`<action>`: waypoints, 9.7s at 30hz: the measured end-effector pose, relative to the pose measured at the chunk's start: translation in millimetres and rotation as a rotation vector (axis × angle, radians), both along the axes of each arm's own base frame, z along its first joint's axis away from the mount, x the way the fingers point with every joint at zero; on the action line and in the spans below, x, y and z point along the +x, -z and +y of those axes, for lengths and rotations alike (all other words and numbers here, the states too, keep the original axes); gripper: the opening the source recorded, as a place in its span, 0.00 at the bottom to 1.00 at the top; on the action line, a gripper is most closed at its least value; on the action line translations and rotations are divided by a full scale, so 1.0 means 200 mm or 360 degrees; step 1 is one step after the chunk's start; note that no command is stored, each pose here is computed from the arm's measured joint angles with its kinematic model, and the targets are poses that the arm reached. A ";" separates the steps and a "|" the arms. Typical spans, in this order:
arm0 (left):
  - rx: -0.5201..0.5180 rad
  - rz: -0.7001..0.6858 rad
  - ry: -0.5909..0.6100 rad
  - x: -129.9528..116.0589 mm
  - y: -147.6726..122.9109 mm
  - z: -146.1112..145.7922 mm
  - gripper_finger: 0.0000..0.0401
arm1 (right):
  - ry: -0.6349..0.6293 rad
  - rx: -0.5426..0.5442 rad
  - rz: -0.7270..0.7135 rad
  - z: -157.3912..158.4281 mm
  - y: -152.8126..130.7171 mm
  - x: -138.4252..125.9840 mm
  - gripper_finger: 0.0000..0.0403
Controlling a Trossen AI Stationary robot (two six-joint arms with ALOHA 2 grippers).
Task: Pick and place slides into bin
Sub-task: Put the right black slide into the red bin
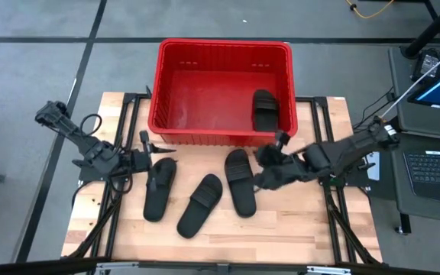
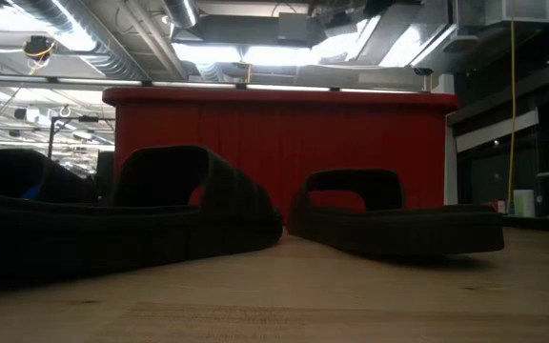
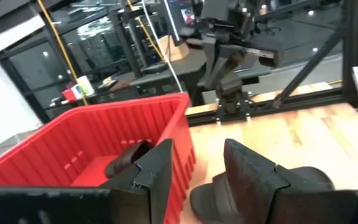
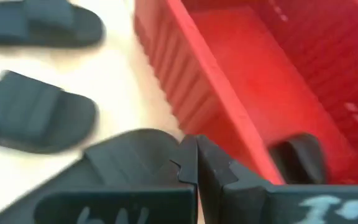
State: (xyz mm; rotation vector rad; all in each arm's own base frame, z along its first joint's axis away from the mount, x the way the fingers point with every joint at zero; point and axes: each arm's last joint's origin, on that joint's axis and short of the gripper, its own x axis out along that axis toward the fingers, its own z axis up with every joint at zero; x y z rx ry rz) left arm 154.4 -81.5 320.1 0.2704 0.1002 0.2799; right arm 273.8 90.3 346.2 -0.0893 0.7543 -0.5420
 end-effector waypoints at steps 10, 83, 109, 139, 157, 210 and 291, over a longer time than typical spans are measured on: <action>-0.0073 -0.0003 0.0156 -0.03 0.01 -0.06 0.35 | -0.0374 0.0088 -0.0321 0.24 0.27 -0.10 0.00; -0.0208 -0.0012 0.0188 -0.03 0.17 -0.08 0.32 | -0.0459 -0.0091 0.0396 0.43 0.58 0.13 0.06; -0.0177 0.0037 0.0186 -0.03 0.19 -0.08 0.32 | -0.0344 -0.0251 0.0751 0.21 0.86 0.35 0.38; -0.0190 0.0036 0.0184 -0.03 0.19 -0.08 0.32 | -0.0241 -0.0205 0.0714 0.18 0.87 0.37 0.01; -0.0187 0.0041 0.0184 -0.03 0.19 -0.08 0.32 | -0.0305 -0.0298 0.0674 0.34 0.49 0.39 0.00; -0.0206 -0.0001 0.0010 -0.04 0.19 -0.07 0.32 | 0.0404 -0.0821 0.0361 -0.47 -0.51 0.35 0.00; -0.0184 0.0013 0.0010 -0.04 0.19 -0.07 0.32 | 0.0103 -0.0634 0.0849 -1.36 0.27 0.51 0.00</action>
